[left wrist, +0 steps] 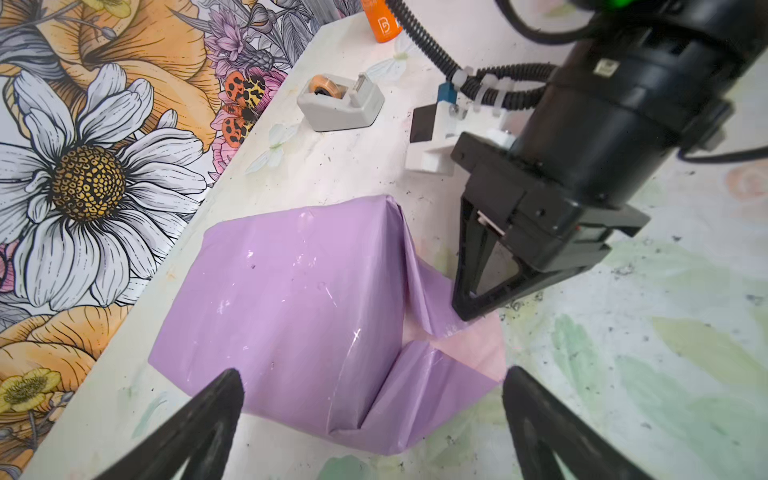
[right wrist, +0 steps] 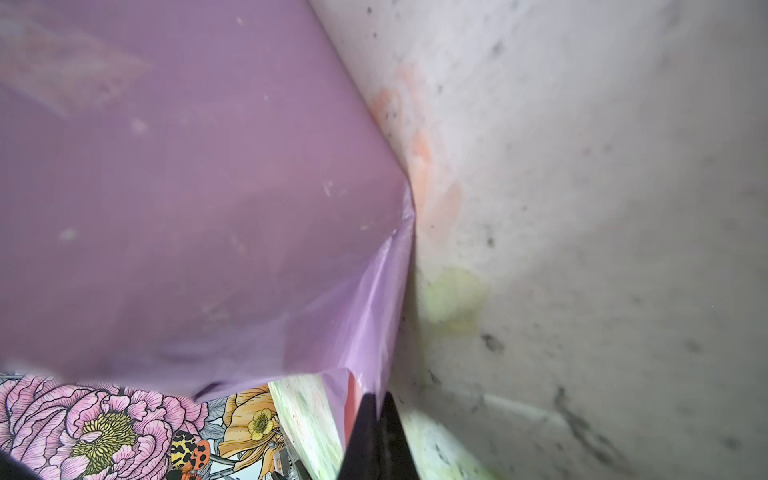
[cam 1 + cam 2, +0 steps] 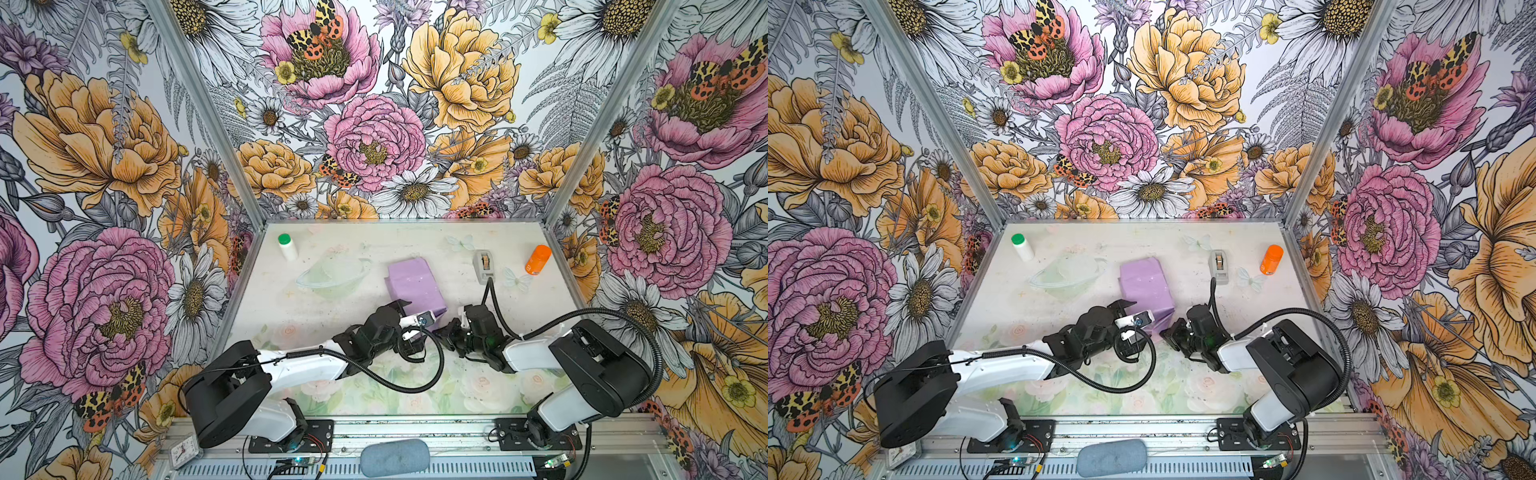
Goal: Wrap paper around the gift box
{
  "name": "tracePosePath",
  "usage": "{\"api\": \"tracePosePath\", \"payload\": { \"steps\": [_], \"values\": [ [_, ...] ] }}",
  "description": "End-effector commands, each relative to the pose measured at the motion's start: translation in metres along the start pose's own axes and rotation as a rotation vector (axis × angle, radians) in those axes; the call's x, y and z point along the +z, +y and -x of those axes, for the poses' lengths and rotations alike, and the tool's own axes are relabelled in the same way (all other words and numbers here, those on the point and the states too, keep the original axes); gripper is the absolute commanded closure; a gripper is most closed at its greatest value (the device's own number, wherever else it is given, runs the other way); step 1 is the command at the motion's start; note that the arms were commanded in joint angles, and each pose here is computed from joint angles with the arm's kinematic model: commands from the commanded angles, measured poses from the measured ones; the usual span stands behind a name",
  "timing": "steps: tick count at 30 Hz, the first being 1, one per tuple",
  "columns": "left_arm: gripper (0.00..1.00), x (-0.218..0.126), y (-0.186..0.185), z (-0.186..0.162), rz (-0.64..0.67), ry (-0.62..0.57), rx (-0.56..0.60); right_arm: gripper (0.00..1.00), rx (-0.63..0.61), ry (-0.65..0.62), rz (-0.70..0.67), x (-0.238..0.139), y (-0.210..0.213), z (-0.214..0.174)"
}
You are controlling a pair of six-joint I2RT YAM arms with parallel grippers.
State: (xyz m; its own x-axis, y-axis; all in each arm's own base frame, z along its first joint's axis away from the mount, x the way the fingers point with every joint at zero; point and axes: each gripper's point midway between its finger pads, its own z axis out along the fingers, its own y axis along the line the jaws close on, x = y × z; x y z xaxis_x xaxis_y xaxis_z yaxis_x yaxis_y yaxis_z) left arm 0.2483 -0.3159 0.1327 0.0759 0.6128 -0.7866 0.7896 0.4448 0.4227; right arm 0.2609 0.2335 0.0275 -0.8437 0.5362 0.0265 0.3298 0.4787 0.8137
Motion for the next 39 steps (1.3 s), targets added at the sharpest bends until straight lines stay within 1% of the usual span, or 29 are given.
{"api": "tracePosePath", "payload": {
  "steps": [1,2,3,6,10,14,21,25,28,32,36,39],
  "values": [
    [0.01,-0.005,-0.008,-0.027,0.027,0.082,-0.072,1.00,-0.047,-0.030,0.040,-0.002,0.020,0.006],
    [0.01,-0.006,0.000,-0.031,0.078,0.098,-0.064,1.00,-0.048,-0.030,0.042,-0.002,0.021,0.006],
    [0.01,-0.006,0.005,-0.030,0.096,0.089,-0.065,1.00,-0.049,-0.030,0.045,-0.003,0.022,0.006],
    [0.01,-0.002,0.002,-0.024,0.082,0.079,0.026,1.00,-0.053,-0.034,0.058,-0.004,0.027,0.007],
    [0.01,0.010,-0.001,-0.036,0.112,0.168,0.193,1.00,-0.055,-0.037,0.061,-0.005,0.031,0.008],
    [0.01,0.019,-0.008,-0.047,0.093,0.209,0.260,1.00,-0.052,-0.038,0.058,-0.005,0.029,0.010],
    [0.01,0.033,-0.005,-0.052,0.127,0.253,0.292,1.00,-0.052,-0.038,0.064,-0.005,0.033,0.012],
    [0.01,0.042,-0.003,-0.050,0.160,0.248,0.299,1.00,-0.052,-0.036,0.060,-0.004,0.032,0.011],
    [0.01,0.050,-0.005,-0.051,0.156,0.260,0.304,1.00,-0.052,-0.037,0.063,-0.004,0.034,0.012],
    [0.01,0.057,-0.001,-0.050,0.178,0.267,0.286,1.00,-0.051,-0.039,0.063,-0.005,0.034,0.012],
    [0.01,0.063,0.004,-0.049,0.206,0.275,0.240,1.00,-0.049,-0.042,0.062,-0.006,0.033,0.013],
    [0.04,0.065,0.006,-0.050,0.227,0.285,0.215,1.00,-0.050,-0.047,0.061,-0.006,0.032,0.014]
  ]
}}
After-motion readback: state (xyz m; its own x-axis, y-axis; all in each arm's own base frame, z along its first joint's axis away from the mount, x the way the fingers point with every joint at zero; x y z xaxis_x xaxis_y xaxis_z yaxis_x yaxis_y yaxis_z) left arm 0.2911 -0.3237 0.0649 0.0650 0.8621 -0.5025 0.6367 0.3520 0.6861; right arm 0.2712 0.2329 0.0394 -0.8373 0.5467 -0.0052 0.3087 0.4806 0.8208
